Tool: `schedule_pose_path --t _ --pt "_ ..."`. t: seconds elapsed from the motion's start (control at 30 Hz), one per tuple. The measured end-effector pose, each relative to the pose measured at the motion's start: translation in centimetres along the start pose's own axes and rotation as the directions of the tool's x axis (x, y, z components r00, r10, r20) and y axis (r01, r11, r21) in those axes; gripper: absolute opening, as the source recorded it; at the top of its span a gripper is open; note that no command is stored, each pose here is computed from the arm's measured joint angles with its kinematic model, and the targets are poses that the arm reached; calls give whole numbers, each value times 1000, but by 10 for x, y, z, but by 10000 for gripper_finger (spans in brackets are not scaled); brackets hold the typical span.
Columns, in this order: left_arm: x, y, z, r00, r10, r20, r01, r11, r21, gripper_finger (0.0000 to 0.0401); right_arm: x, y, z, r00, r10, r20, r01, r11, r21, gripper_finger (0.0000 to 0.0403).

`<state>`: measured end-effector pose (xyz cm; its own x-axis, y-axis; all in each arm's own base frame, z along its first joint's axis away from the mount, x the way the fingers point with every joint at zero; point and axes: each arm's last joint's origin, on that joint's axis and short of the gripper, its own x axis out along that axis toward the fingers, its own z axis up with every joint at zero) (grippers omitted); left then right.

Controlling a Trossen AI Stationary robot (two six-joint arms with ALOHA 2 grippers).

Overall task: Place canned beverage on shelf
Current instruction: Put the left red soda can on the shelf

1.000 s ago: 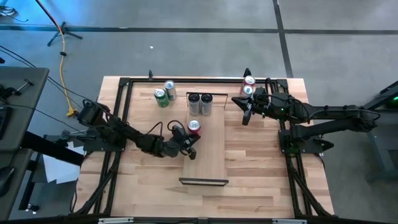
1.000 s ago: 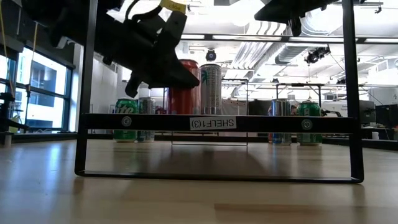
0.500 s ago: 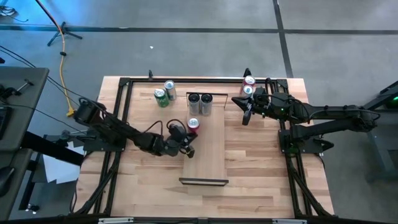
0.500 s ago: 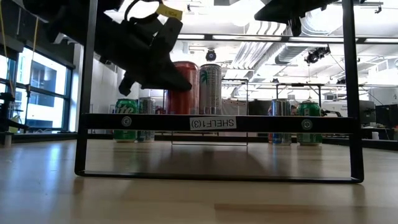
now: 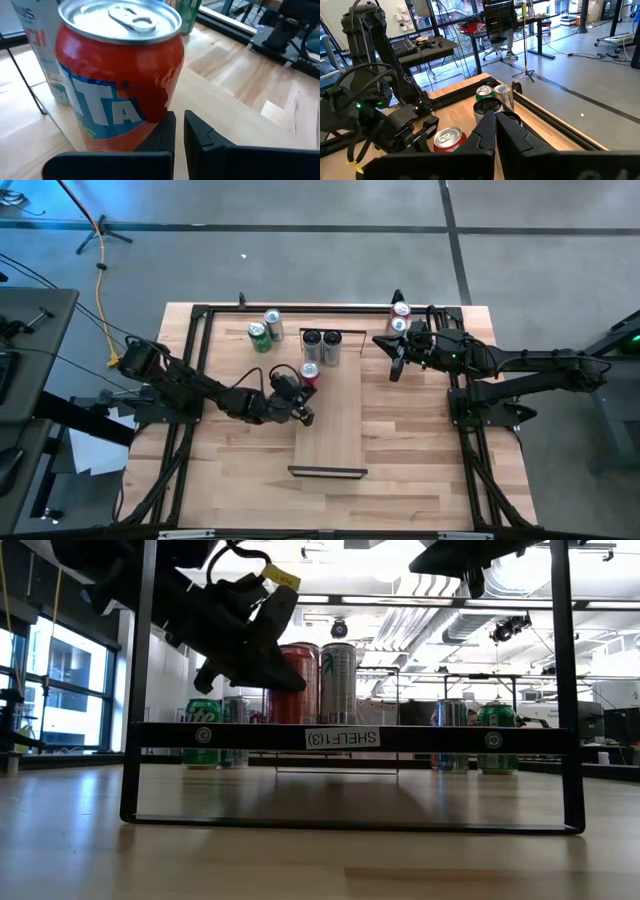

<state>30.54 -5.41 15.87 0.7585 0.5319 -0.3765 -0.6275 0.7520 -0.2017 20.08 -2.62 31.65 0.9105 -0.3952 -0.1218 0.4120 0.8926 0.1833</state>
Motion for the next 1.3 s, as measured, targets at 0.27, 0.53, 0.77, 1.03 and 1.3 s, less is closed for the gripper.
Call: schedule_pose_path --t 0.27,0.53,0.77,1.03,1.3 --pt "2 3 -3 999 5 -42 -3 1000 29 0 0 0 0 1000 0 0 0 1000 0 0" --pt "3 15 16 997 -25 -78 34 993 111 0 0 0 -1 1000 -2 -7 2 1000 -3 0" --pt "7 28 27 995 -7 -100 23 987 159 0 0 0 -1 1000 -2 -7 2 1000 -3 0" --pt "13 35 33 993 -17 -114 35 986 161 0 0 0 -1 1000 -2 -7 2 1000 6 0" --pt "0 27 38 981 -136 -140 156 977 146 0 0 0 -1 1000 -2 -7 2 1000 9 0"
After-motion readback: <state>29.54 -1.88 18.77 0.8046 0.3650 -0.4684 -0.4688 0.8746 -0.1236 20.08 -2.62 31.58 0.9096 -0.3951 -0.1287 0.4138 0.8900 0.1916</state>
